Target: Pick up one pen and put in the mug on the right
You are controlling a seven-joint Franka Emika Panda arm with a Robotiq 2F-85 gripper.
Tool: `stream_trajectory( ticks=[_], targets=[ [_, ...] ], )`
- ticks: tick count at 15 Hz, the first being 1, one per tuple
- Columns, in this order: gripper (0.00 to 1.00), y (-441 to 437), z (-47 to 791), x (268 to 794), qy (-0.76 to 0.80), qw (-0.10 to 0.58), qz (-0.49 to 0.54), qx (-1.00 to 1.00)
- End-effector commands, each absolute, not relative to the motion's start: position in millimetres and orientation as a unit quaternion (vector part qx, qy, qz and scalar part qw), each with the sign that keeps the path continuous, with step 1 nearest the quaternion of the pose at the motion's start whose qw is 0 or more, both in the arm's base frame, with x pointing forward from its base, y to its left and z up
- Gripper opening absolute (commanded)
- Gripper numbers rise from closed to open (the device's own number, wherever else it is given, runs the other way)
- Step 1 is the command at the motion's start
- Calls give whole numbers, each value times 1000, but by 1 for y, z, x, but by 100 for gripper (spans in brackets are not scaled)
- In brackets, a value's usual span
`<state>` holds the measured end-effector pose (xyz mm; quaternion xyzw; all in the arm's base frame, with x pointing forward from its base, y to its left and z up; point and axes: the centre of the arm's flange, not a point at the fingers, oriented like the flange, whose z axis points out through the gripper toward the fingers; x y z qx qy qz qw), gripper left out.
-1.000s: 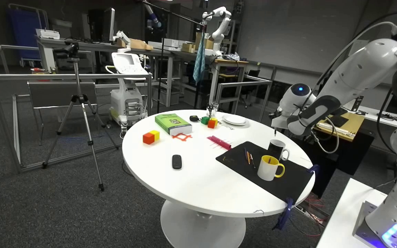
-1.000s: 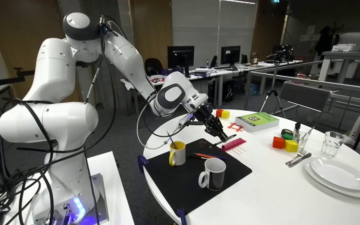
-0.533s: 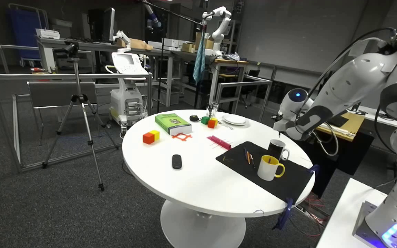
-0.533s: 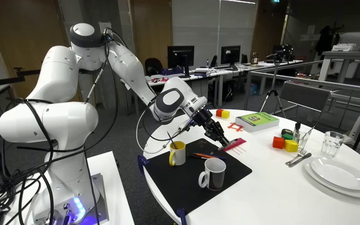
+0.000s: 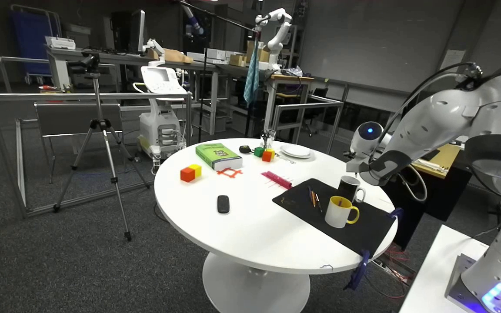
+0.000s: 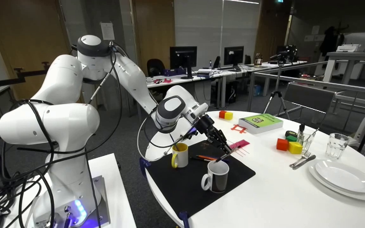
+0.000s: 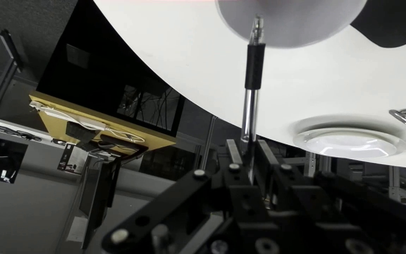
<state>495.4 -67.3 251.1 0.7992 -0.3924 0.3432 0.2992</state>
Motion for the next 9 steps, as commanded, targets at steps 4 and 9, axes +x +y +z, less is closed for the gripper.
stream_trajectory(
  ticks=[4, 9],
  targets=[
    [4, -70, 230, 497, -368, 322, 343, 802],
    [4, -75, 218, 503, -363, 322, 340, 806]
  ],
)
